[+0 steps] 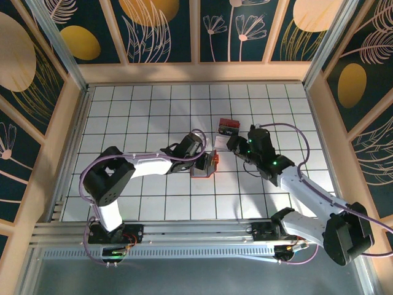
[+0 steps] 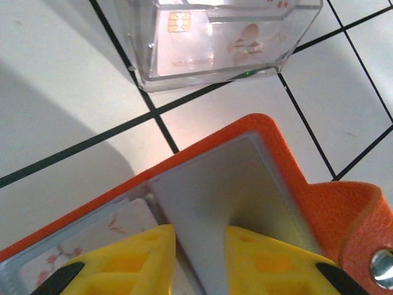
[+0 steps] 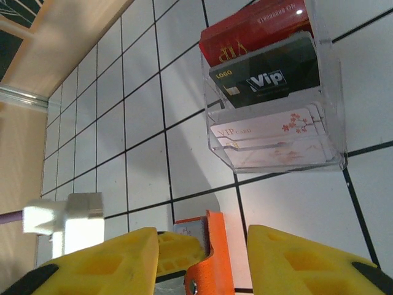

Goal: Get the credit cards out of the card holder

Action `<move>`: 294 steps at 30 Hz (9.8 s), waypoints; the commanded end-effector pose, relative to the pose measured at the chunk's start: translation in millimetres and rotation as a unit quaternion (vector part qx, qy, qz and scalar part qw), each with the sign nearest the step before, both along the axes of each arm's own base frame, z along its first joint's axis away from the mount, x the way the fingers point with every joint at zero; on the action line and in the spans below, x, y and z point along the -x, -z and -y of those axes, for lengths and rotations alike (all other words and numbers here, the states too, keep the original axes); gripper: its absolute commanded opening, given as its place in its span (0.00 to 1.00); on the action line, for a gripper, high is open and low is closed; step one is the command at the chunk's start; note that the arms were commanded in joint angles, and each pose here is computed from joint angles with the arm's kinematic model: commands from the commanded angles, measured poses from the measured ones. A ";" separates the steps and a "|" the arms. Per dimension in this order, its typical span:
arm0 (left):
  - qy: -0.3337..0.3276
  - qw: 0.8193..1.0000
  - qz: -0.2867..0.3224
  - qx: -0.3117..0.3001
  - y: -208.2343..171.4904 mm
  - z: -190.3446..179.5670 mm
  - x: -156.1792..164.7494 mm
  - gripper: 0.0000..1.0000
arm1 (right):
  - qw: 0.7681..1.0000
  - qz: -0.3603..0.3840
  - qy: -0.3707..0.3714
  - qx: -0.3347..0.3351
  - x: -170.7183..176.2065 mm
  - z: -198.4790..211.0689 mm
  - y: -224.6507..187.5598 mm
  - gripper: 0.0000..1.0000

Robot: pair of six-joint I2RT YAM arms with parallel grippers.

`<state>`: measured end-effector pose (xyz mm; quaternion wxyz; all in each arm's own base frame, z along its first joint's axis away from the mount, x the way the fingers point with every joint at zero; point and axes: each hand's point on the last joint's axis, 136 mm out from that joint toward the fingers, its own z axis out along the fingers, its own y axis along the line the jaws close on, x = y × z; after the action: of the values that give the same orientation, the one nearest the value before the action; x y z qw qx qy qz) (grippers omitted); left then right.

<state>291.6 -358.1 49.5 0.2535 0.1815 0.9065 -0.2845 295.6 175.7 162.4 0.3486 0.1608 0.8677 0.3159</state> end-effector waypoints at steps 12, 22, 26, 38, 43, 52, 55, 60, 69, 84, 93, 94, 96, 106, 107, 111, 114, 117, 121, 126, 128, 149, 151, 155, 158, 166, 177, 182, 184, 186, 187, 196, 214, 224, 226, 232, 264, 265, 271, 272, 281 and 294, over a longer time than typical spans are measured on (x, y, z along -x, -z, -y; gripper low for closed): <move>0.034 0.998 -0.061 0.004 34.9 14.6 16.1 0.25 | 0.997 -0.068 -0.044 -0.015 10.6 -42.8 42.3 0.22; 0.023 0.998 -0.050 0.009 25.6 12.3 13.9 0.29 | 0.985 -0.163 -0.050 0.007 21.8 -51.6 105.6 0.12; 0.013 0.999 -0.031 0.016 7.4 10.9 8.9 0.34 | 0.981 -0.187 -0.037 0.027 28.8 -39.6 125.2 0.10; -0.029 0.999 -0.019 0.018 -13.7 -12.6 13.9 0.38 | 0.976 -0.209 -0.042 0.047 32.6 -35.0 144.6 0.07; -0.077 0.996 -0.035 -0.035 12.1 -41.6 16.1 0.27 | 0.978 -0.193 -0.054 0.055 29.5 -37.0 132.4 0.08; -0.120 0.992 -0.022 -0.033 6.1 -62.2 16.2 0.17 | 0.990 -0.117 -0.066 0.051 13.6 -52.1 71.8 0.13; -0.117 0.993 -0.010 -0.017 -5.2 -58.8 13.7 0.19 | 0.992 -0.092 -0.070 0.043 7.9 -60.3 51.9 0.16; -0.125 0.992 -0.002 -0.009 -12.5 -59.0 10.7 0.20 | 0.993 -0.069 -0.084 0.033 0.3 -79.7 33.4 0.17; -0.165 0.986 -0.009 -0.024 -6.3 -81.2 12.3 0.19 | 0.986 -0.104 -0.129 0.033 2.2 -114.1 57.4 0.17; -0.133 0.990 -0.043 -0.031 21.4 -68.9 17.7 0.17 | 0.968 -0.176 -0.164 0.078 13.3 -124.2 114.0 0.17; -0.142 0.988 -0.050 -0.046 28.4 -75.1 17.4 0.15 | 0.959 -0.215 -0.172 0.075 26.8 -115.9 145.1 0.17; -0.143 0.987 -0.051 -0.047 29.7 -76.2 18.0 0.15 | 0.958 -0.218 -0.173 0.074 28.7 -115.2 147.4 0.18; -0.145 0.987 -0.054 -0.048 31.1 -78.1 18.3 0.15 | 0.956 -0.225 -0.172 0.073 31.5 -111.9 151.3 0.18; -0.152 0.985 -0.063 -0.057 35.8 -81.2 17.7 0.11 | 0.961 -0.207 -0.171 0.071 31.6 -106.0 132.9 0.21; -0.152 0.984 -0.065 -0.059 37.0 -81.8 18.0 0.11 | 0.961 -0.204 -0.172 0.068 31.5 -106.7 130.1 0.21; -0.156 0.984 -0.067 -0.059 37.3 -82.5 17.6 0.10 | 0.962 -0.199 -0.181 0.055 34.9 -108.9 125.7 0.22; -0.156 0.984 -0.067 -0.059 37.4 -82.3 17.6 0.10 | 0.960 -0.206 -0.185 0.049 39.1 -109.3 131.5 0.22; -0.156 0.984 -0.068 -0.060 37.4 -82.7 17.9 0.10 | 0.958 -0.216 -0.185 0.048 43.9 -107.6 138.0 0.22; -0.160 0.983 -0.070 -0.059 37.5 -83.9 18.2 0.09 | 0.958 -0.215 -0.184 0.041 47.0 -105.8 136.3 0.23; -0.161 0.982 -0.072 -0.059 37.4 -83.7 18.6 0.08 | 0.959 -0.215 -0.180 0.034 51.7 -103.1 134.7 0.25; -0.163 0.982 -0.073 -0.060 38.0 -84.0 18.5 0.08 | 0.961 -0.212 -0.179 0.026 52.0 -103.1 131.0 0.25; -0.157 0.982 -0.083 -0.061 37.2 -84.8 23.7 0.18 | 0.967 -0.199 -0.161 -0.018 44.9 -106.8 142.8 0.24; -0.156 0.982 -0.085 -0.064 37.5 -85.9 25.1 0.19 | 0.969 -0.183 -0.161 -0.025 38.1 -108.2 137.3 0.23; -0.152 0.982 -0.092 -0.068 39.7 -85.8 27.7 0.19 | 0.972 -0.156 -0.168 -0.047 26.5 -111.4 126.9 0.21; -0.148 0.982 -0.097 -0.067 40.9 -83.4 28.3 0.18 | 0.971 -0.144 -0.177 -0.071 20.4 -115.3 121.2 0.19; -0.156 0.980 -0.097 -0.071 41.0 -83.9 25.5 0.18 | 0.967 -0.148 -0.180 -0.100 15.9 -117.0 121.0 0.17; -0.183 0.978 -0.077 -0.058 25.4 -89.1 18.8 0.16 | 0.976 -0.141 -0.163 -0.025 26.1 -114.5 84.5 0.19; -0.189 0.979 -0.069 -0.040 16.2 -86.0 15.0 0.16 | 0.985 -0.119 -0.119 -0.023 23.1 -107.8 58.3 0.20; -0.191 0.978 -0.069 -0.039 16.0 -86.5 14.9 0.16 | 0.986 -0.113 -0.116 -0.033 24.7 -112.2 51.2 0.20; -0.193 0.978 -0.068 -0.036 15.7 -86.6 14.5 0.17 | 0.986 -0.110 -0.116 -0.037 26.3 -117.9 48.9 0.20; -0.194 0.978 -0.068 -0.034 15.1 -85.8 14.3 0.17 | 0.986 -0.114 -0.115 -0.036 27.3 -120.0 51.7 0.20; -0.215 0.975 -0.055 -0.027 7.5 -93.0 11.8 0.20 | 0.976 -0.173 -0.124 -0.048 49.2 -135.2 94.4 0.20; -0.187 0.977 -0.080 -0.067 36.5 -90.8 17.4 0.16 | 0.971 -0.215 -0.101 -0.013 57.6 -112.9 132.6 0.24; -0.181 0.977 -0.087 -0.073 39.8 -88.8 18.3 0.13 | 0.977 -0.192 -0.096 -0.018 54.4 -108.3 114.3 0.25; -0.181 0.977 -0.088 -0.074 40.5 -89.5 18.8 0.12 | 0.976 -0.196 -0.095 -0.019 55.9 -106.9 116.8 0.25; -0.183 0.976 -0.088 -0.077 41.2 -90.5 19.2 0.11 | 0.972 -0.210 -0.098 -0.028 61.5 -107.2 130.0 0.25; -0.163 0.976 -0.115 -0.089 57.9 -85.8 26.5 0.04 | 0.976 -0.147 -0.122 -0.105 43.1 -106.4 125.8 0.14; -0.163 0.976 -0.115 -0.090 58.3 -85.3 26.7 0.03 | 0.976 -0.147 -0.123 -0.106 43.1 -106.7 126.0 0.14; -0.164 0.975 -0.116 -0.095 59.4 -86.7 25.8 0.02 | 0.974 -0.150 -0.121 -0.119 43.2 -103.2 129.2 0.07; -0.165 0.975 -0.116 -0.095 59.2 -86.8 25.5 0.02 | 0.974 -0.148 -0.122 -0.123 43.1 -103.5 128.0 0.05; -0.174 0.972 -0.120 -0.106 62.7 -91.4 26.4 0.00 | 0.975 -0.140 -0.122 -0.123 42.6 -97.1 124.1 0.00; -0.187 0.969 -0.121 -0.110 64.1 -97.1 27.0 0.00 | 0.980 -0.147 -0.105 -0.086 46.0 -75.3 131.6 0.00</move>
<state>287.4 -287.2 20.0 0.2272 0.0075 0.9513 -0.2081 249.4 263.3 35.0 0.1554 0.1429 0.8831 0.4189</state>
